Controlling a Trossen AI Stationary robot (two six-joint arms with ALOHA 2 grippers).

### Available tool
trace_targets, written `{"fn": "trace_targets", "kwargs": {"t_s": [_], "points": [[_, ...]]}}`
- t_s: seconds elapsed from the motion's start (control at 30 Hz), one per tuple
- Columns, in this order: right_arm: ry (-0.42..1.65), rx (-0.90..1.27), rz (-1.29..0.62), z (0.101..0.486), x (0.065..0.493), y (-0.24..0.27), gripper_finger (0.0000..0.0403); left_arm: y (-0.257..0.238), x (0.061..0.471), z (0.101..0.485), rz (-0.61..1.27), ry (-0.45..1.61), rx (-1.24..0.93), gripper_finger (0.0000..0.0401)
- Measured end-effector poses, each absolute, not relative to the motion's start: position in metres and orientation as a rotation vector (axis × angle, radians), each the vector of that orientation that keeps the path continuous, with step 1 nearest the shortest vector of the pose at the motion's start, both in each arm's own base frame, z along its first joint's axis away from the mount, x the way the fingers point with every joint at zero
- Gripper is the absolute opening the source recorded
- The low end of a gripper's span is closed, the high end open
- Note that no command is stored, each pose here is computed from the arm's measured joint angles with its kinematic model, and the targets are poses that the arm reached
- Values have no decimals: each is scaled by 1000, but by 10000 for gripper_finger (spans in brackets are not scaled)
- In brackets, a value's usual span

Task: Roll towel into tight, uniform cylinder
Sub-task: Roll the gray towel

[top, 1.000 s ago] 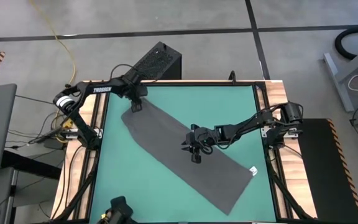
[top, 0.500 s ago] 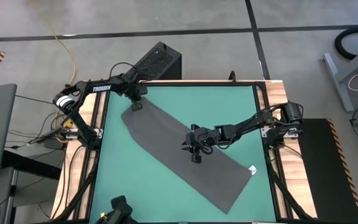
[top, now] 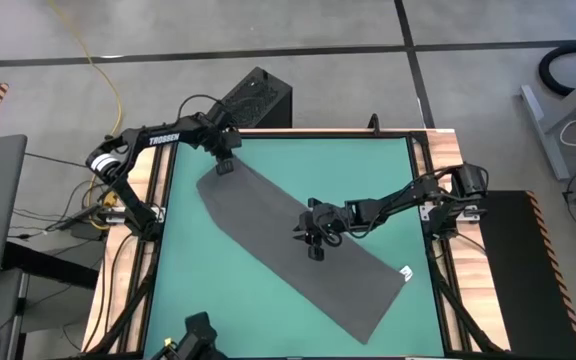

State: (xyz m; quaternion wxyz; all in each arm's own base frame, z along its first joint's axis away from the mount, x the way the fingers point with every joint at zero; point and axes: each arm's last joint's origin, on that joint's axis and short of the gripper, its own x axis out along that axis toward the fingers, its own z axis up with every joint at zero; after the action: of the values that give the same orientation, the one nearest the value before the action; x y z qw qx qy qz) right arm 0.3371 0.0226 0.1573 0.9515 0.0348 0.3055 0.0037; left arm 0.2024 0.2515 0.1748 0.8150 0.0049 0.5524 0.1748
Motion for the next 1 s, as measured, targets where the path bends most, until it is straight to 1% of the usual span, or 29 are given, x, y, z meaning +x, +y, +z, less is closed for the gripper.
{"fn": "trace_targets", "kwargs": {"t_s": [0.1, 0.2, 0.4, 0.53, 0.77, 0.87, 1.0], "points": [[621, 74, 6, 157, 337, 23, 132, 253, 203, 175, 403, 1184, 30, 0], [628, 79, 11, 157, 337, 25, 132, 252, 202, 180, 390, 1157, 26, 0], [740, 88, -30, 148, 329, 26, 132, 249, 203, 192, 311, 1053, 34, 0], [754, 90, -82, 147, 328, 24, 132, 247, 204, 199, 271, 986, 47, 0], [798, 100, -98, 144, 325, 25, 132, 242, 204, 217, 204, 856, 68, 0], [821, 116, -113, 142, 323, 24, 132, 240, 202, 228, 209, 817, 109, 0], [826, 119, -114, 142, 323, 25, 132, 240, 198, 234, 228, 809, 125, 0]]}}
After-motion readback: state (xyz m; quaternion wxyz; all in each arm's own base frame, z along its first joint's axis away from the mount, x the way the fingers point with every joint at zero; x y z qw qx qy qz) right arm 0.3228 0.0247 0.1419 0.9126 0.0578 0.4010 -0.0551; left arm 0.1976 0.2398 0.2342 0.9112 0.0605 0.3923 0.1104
